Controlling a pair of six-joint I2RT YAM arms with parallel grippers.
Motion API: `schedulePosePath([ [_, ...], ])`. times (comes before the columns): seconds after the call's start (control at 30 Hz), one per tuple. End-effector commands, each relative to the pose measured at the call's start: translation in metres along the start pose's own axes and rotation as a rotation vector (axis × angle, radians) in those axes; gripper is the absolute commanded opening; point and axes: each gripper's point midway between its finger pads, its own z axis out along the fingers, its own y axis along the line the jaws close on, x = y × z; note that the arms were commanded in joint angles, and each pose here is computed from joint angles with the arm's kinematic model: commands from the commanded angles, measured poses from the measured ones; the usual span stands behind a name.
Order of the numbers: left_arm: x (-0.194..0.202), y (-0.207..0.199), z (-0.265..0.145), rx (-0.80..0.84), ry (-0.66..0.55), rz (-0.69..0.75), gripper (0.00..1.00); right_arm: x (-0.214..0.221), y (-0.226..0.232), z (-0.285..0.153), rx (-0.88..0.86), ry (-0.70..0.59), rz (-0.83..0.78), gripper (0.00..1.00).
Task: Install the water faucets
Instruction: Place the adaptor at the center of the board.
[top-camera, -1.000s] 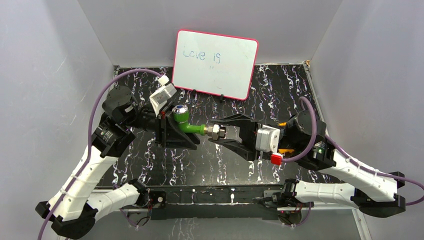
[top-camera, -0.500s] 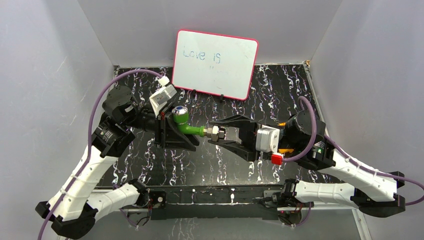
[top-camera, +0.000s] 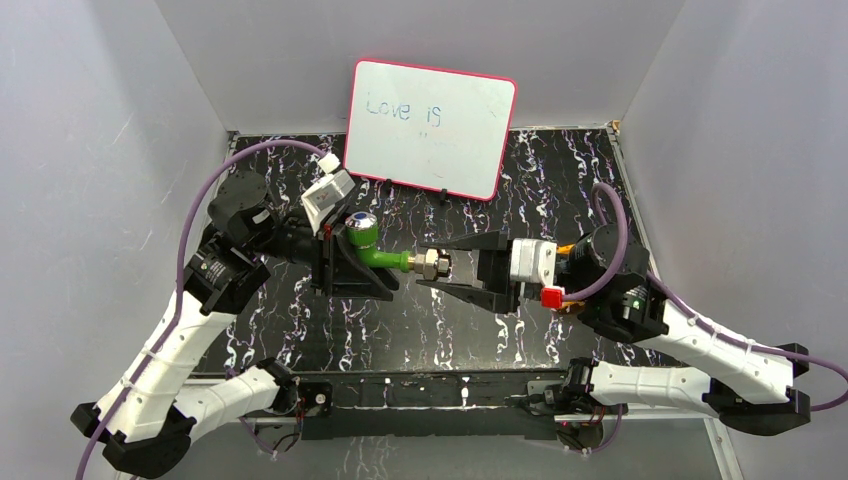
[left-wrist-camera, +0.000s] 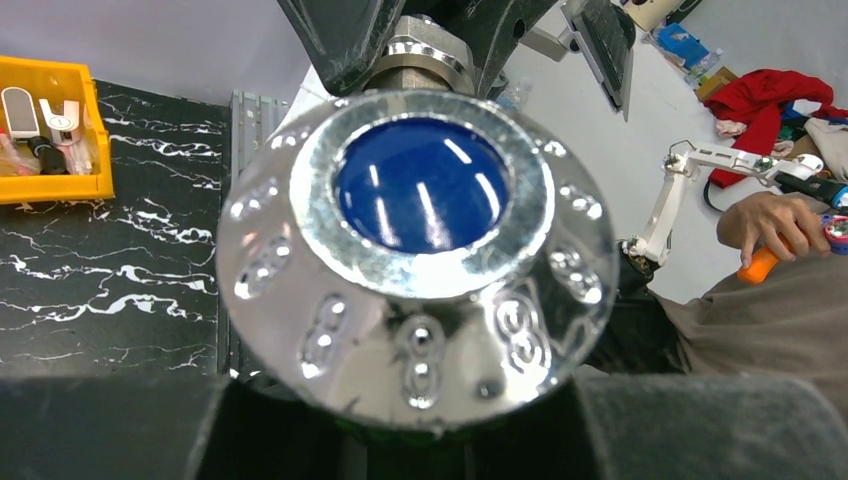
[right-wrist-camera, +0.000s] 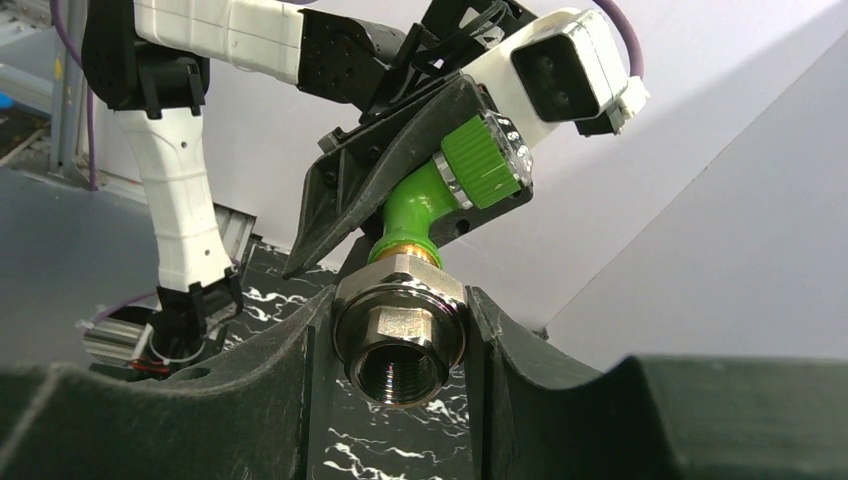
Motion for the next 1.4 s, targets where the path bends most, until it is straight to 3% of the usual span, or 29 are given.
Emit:
schedulePosePath([
  [0.0,-0.012,-0.013,-0.001,0.017,-0.016,0.080,0.00,-0.001,-0.009,0.006,0.075,-0.034,0.112,0.00],
  [0.63,-0.018,-0.012,-0.001,0.007,-0.029,0.144,0.00,0.032,0.004,0.018,0.155,0.003,0.576,0.00],
  [1.0,-0.019,-0.005,-0.001,-0.021,-0.041,0.186,0.00,0.060,0.001,0.016,0.316,0.090,0.905,0.00],
  [1.37,-0.024,-0.001,-0.006,-0.088,-0.080,0.290,0.00,0.059,-0.009,0.006,0.432,0.047,1.064,0.00],
])
